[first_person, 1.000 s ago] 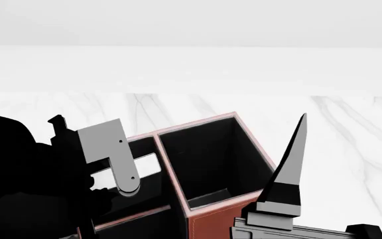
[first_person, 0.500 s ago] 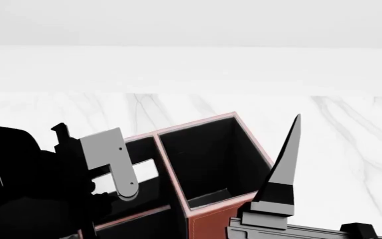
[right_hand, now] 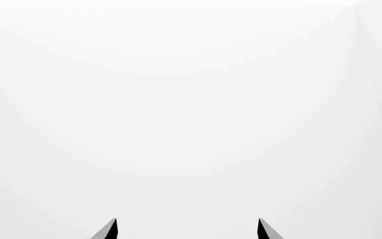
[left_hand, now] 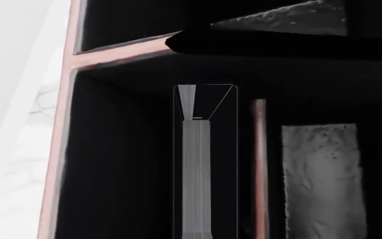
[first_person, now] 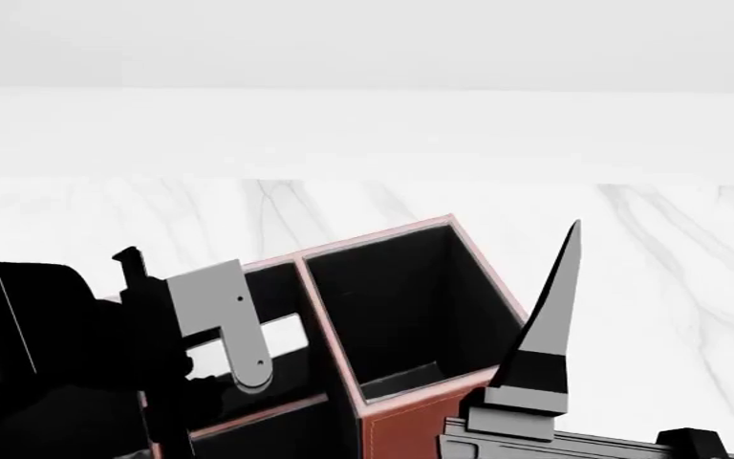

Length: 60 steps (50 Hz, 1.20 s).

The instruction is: Pick up the book and place it in the front compartment of the caddy.

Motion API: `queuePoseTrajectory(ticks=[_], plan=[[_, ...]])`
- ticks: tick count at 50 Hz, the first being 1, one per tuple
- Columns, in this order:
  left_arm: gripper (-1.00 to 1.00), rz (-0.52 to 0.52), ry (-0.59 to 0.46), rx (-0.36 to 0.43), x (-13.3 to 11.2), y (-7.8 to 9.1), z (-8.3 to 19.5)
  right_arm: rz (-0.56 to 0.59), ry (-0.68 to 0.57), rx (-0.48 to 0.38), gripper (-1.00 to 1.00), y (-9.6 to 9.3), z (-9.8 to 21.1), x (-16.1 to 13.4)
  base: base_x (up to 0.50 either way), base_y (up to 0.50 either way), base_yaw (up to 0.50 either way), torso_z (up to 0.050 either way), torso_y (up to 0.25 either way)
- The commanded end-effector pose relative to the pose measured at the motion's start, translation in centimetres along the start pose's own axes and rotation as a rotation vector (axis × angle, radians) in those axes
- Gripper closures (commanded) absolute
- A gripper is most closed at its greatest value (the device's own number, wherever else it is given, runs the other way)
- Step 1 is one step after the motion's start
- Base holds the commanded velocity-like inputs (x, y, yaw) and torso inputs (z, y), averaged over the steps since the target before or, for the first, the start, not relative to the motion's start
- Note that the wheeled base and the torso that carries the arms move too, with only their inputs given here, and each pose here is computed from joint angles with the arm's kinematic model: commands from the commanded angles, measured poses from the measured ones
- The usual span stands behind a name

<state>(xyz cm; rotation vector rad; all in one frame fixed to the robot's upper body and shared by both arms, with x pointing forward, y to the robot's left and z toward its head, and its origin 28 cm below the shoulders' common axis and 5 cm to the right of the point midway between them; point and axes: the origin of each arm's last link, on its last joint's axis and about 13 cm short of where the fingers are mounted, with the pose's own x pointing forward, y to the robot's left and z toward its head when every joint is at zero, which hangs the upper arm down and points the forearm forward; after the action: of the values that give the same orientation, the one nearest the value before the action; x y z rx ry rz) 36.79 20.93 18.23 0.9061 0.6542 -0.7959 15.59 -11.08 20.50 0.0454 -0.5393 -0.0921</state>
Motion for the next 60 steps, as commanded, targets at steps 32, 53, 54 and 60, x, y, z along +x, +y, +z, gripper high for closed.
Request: queuePoseTrajectory(ticks=[32, 53, 54, 60], plan=[[1.00, 0.014, -0.074, 0.001, 3.0, 0.0, 0.3, 0.009, -0.021, 0.005, -1.00, 0.1, -0.1, 0.1, 0.00, 0.00, 0.00, 0.000, 0.000], [1.00, -0.002, -0.066, -0.011, 3.7, -0.5, -0.2, 0.011, -0.017, 0.005, -1.00, 0.2, -0.3, 0.1, 0.00, 0.00, -0.01, 0.000, 0.000], [1.00, -0.003, -0.064, -0.014, 3.7, -0.5, -0.2, 0.011, -0.018, 0.005, -1.00, 0.2, -0.3, 0.1, 0.00, 0.00, -0.01, 0.000, 0.000], [-1.00, 0.013, -0.053, -0.017, 3.6, -0.2, -0.2, 0.011, -0.017, 0.006, -1.00, 0.2, -0.2, 0.2, 0.00, 0.00, 0.00, 0.000, 0.000]])
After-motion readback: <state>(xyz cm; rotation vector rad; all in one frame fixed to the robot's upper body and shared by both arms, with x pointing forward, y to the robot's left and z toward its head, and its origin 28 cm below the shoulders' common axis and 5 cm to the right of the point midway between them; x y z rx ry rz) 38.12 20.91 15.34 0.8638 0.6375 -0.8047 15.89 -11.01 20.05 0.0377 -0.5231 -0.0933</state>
